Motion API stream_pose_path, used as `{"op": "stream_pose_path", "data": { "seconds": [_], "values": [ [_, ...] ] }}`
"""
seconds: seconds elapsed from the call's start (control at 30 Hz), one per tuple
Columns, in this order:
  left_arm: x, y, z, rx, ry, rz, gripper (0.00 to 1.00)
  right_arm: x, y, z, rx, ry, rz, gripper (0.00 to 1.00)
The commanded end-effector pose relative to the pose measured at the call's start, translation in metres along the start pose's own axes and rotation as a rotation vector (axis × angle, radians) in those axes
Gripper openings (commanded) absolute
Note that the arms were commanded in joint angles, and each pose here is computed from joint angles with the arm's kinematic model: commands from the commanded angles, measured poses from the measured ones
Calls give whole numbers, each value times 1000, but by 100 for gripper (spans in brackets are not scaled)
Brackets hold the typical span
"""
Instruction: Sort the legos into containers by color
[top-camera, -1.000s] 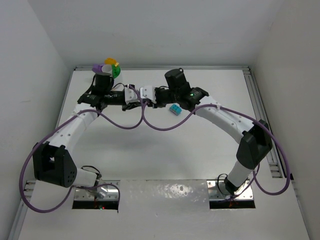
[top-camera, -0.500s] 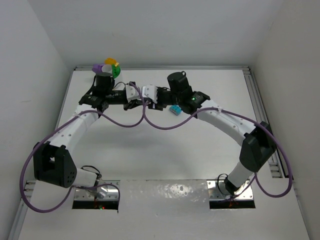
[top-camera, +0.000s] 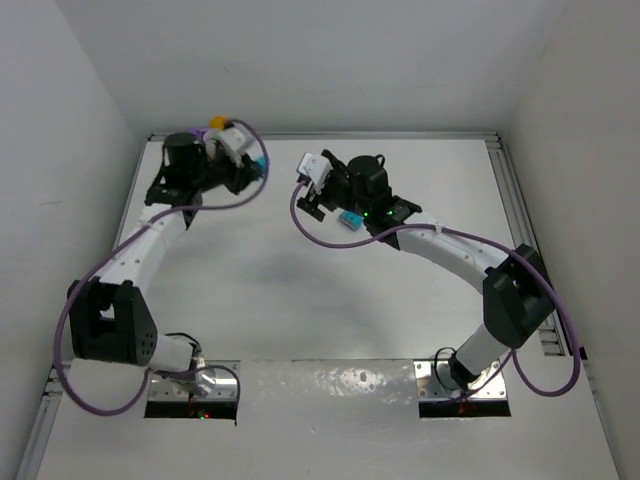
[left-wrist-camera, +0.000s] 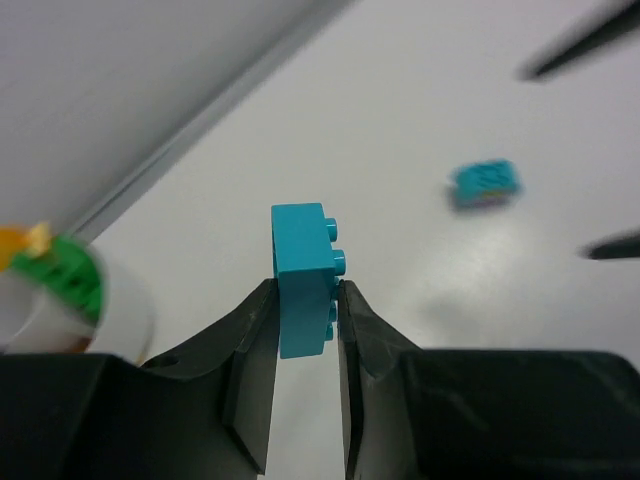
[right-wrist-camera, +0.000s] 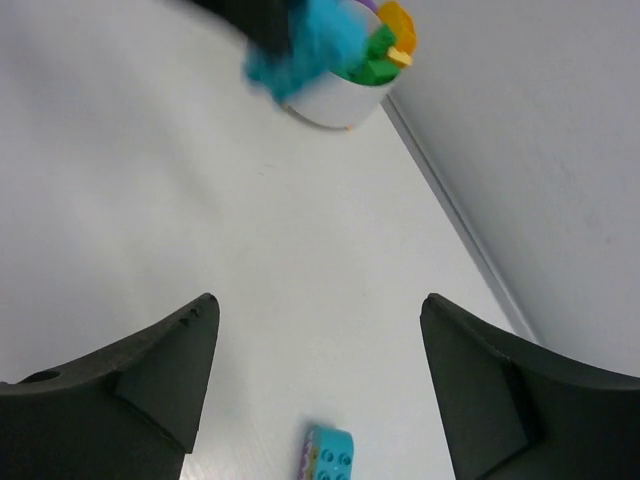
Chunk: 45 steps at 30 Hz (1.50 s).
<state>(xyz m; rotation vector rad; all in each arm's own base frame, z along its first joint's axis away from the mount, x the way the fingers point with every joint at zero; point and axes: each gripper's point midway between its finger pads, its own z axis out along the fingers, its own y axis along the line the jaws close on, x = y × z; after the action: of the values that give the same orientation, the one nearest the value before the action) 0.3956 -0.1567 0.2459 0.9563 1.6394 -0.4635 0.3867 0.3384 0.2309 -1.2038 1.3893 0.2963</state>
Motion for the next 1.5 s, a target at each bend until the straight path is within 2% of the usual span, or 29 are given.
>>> {"op": "stream_pose_path", "data": {
  "seconds": [0.0, 0.03, 0.07, 0.1, 0.17, 0.2, 0.27, 0.37, 0.43, 0.47, 0.5, 0.57, 0.6, 0.63, 0.67, 0.7, 0.8, 0.87, 1.13, 1.37, 1.47],
  "values": [
    [-23, 118, -37, -384, -130, -232, 0, -14, -39, -16, 176, -106, 163, 80],
    [-34, 136, -46, -417, -173, -281, 0, -9, -47, -19, 197, -110, 190, 80],
    [-33, 161, -63, -474, -201, -285, 0, -9, -49, -20, 202, -128, 205, 80],
    [-26, 175, -63, -487, -204, -297, 0, 0, -47, -21, 199, -119, 231, 80],
    [-32, 200, -73, -536, -249, -241, 0, 8, -47, -21, 194, -115, 243, 80],
    [-22, 209, -69, -542, -245, -242, 0, 14, -45, -20, 192, -104, 249, 80],
    [-27, 217, -66, -523, -279, -190, 0, 18, -44, -20, 189, -95, 252, 80],
    [-3, 237, -48, -523, -264, -190, 0, 25, -44, -22, 197, -69, 255, 80],
    [-2, 249, -44, -523, -274, -177, 0, 30, -43, -23, 202, -45, 258, 80],
    [16, 256, -32, -514, -256, -199, 0, 32, -43, -24, 203, -36, 254, 80],
    [8, 265, -32, -520, -272, -183, 0, 36, -44, -25, 209, -25, 256, 80],
    [14, 277, -26, -522, -274, -182, 0, 41, -42, -27, 207, 1, 257, 80],
    [31, 284, -17, -519, -259, -208, 0, 41, -44, -28, 211, 5, 256, 80],
    [25, 294, -19, -524, -274, -197, 0, 45, -42, -28, 208, 28, 260, 80],
    [40, 297, -11, -510, -260, -219, 0, 43, -45, -28, 212, 31, 259, 80],
    [31, 296, -8, -462, -273, -196, 0, 44, -45, -29, 212, 37, 260, 80],
    [49, 281, 8, -365, -252, -206, 0, 48, -46, -29, 226, 54, 266, 80],
    [64, 276, 14, -353, -250, -224, 0, 51, -47, -28, 235, 64, 272, 80],
    [96, 286, 20, -410, -216, -183, 0, 45, -45, -24, 202, 54, 291, 80],
    [104, 292, 25, -406, -204, -184, 0, 43, -46, -25, 194, 67, 280, 80],
    [113, 290, 26, -410, -181, -194, 5, 44, -47, -26, 196, 76, 270, 81]
  ]
}}
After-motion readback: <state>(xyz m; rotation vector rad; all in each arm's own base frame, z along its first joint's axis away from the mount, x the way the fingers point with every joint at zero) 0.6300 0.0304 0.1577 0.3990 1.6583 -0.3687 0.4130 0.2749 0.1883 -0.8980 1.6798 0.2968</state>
